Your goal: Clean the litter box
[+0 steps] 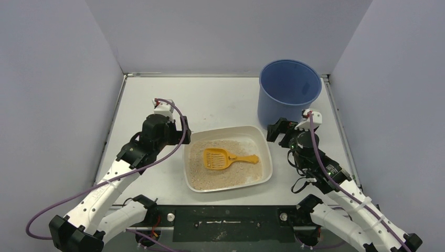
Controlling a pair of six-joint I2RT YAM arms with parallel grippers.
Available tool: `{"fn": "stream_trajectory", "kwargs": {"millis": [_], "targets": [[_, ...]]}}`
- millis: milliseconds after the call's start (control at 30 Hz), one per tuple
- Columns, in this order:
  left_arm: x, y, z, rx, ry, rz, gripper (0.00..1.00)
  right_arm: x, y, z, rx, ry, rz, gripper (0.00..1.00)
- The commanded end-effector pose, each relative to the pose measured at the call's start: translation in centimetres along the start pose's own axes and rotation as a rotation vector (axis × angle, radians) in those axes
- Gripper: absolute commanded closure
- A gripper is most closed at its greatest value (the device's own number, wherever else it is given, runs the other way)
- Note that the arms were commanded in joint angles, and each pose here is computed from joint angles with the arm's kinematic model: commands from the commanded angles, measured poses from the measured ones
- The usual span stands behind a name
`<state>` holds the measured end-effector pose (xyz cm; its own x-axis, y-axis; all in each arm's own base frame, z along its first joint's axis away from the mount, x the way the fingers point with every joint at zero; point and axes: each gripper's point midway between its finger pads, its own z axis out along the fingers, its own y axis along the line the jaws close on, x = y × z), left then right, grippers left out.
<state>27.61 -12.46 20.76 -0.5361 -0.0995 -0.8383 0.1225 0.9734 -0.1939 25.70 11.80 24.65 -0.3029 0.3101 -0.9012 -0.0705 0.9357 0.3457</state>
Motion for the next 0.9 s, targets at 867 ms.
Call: {"fn": "stream_trajectory", "kwargs": {"millis": [867], "targets": [[-4.0, -4.9, -5.0, 0.362, -0.274, 0.011, 0.03, -5.9, -1.5, -3.6, 0.044, -0.115, -0.163, 0.00]]}}
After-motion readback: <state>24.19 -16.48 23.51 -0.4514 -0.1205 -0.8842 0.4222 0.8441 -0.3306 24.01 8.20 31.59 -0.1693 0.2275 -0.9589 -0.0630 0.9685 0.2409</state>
